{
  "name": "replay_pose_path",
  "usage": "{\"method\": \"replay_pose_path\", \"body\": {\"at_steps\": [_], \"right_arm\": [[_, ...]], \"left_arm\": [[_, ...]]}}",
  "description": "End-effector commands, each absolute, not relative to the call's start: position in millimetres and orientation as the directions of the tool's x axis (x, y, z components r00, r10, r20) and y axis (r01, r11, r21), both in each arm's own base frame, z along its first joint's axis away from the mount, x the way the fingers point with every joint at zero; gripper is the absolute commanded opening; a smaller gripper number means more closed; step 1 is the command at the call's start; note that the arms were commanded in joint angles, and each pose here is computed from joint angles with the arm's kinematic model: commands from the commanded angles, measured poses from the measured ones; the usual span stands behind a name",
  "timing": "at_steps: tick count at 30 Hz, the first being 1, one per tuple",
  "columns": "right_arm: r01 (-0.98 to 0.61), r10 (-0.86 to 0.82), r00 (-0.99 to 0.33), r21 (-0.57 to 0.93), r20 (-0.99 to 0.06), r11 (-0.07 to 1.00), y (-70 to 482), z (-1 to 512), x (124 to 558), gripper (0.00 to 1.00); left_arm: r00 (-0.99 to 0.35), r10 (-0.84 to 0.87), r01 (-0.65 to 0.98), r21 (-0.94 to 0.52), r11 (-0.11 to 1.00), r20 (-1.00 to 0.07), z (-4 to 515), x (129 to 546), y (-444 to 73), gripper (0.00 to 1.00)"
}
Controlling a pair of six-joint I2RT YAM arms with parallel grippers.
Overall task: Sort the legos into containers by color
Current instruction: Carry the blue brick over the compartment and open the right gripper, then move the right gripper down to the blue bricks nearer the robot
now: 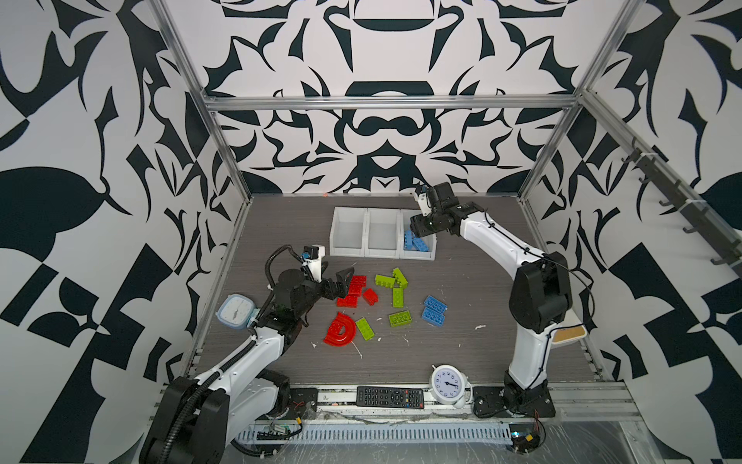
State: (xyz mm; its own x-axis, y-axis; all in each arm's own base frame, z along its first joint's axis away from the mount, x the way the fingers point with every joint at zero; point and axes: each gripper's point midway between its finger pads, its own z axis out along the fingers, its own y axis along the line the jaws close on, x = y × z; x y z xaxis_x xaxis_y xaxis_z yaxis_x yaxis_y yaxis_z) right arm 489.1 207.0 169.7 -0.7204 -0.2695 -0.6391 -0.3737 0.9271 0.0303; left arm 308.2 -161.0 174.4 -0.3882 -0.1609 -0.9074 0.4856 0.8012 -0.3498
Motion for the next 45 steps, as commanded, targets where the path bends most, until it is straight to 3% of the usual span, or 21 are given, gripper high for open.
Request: {"method": "replay_pose_path", "body": {"at_steps": [1, 13, 28, 36, 45], "right_arm": [[-0.401, -0.289, -0.7, 0.024, -0.652, 0.916, 206, 187, 504, 0.56], [-0.374, -0.251, -0.711, 0.05, -0.657, 0.926, 195, 170, 555, 0.59], [-0.389, -0.267, -0.717, 0.052, -0.644, 0.92, 200, 160, 575, 0.67], [-0.4, -0.273, -0.723, 0.062, -0.635, 0.914, 201, 162, 569, 0.81], [-0.394, -0.252, -0.749, 0.106, -0.613, 0.913, 192, 183, 522, 0.81]], "left_arm": [[-0.363, -0.165, 0.494, -0.34, 0.8, -0.917, 181, 307, -161, 1.0], [-0.366, -0.165, 0.491, -0.341, 0.802, -0.916, 180, 308, -161, 1.0], [-0.364, -0.163, 0.495, -0.339, 0.8, -0.917, 181, 307, -161, 1.0], [-0.364, -0.164, 0.495, -0.34, 0.8, -0.917, 181, 308, -161, 1.0], [-0.361, -0.166, 0.495, -0.34, 0.799, -0.917, 182, 307, -161, 1.0]]}}
